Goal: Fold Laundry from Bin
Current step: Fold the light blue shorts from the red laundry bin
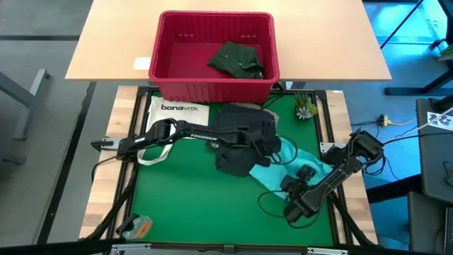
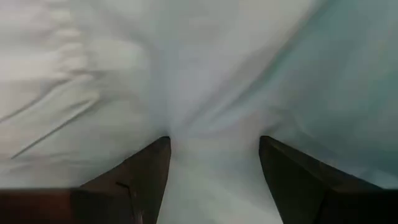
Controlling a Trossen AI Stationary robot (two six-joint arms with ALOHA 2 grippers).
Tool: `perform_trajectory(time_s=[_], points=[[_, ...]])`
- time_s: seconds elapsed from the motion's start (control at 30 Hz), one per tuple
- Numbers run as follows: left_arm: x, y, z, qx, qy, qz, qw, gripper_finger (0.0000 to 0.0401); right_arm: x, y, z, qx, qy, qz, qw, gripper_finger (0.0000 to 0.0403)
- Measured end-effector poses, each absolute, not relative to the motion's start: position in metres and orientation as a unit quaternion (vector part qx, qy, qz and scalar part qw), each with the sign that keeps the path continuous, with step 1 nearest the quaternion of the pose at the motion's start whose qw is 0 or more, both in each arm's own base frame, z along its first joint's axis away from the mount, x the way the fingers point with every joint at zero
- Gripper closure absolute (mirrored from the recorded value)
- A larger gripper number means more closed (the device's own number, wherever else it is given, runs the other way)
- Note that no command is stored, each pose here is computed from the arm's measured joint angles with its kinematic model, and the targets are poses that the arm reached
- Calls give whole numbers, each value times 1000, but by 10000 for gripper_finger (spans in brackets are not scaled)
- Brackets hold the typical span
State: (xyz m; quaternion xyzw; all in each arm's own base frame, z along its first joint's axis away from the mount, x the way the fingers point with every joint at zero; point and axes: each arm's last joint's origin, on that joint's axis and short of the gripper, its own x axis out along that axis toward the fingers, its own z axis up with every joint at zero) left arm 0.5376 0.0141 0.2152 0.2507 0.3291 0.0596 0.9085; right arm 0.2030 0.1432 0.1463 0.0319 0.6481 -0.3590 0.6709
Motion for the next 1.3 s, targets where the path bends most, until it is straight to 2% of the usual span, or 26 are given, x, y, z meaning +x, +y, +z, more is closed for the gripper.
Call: perform_trajectory(time_s=[0.2, 0.43, 0.6, 0.93, 1.3], points=[[519, -16, 238, 263, 366, 23, 893, 243, 218, 156, 142, 74, 647, -260, 713, 155], [493, -59, 256, 259, 414, -22, 872, 243, 220, 158, 142, 86, 642, -251, 720, 155], [474, -92, 264, 262, 440, -55, 857, 243, 231, 167, 141, 135, 619, -213, 744, 155], [443, -151, 270, 192, 478, -113, 850, 243, 267, 196, 152, 283, 499, -73, 816, 155], [412, -201, 272, 134, 510, -105, 843, 243, 287, 209, 195, 217, 455, -14, 864, 155]])
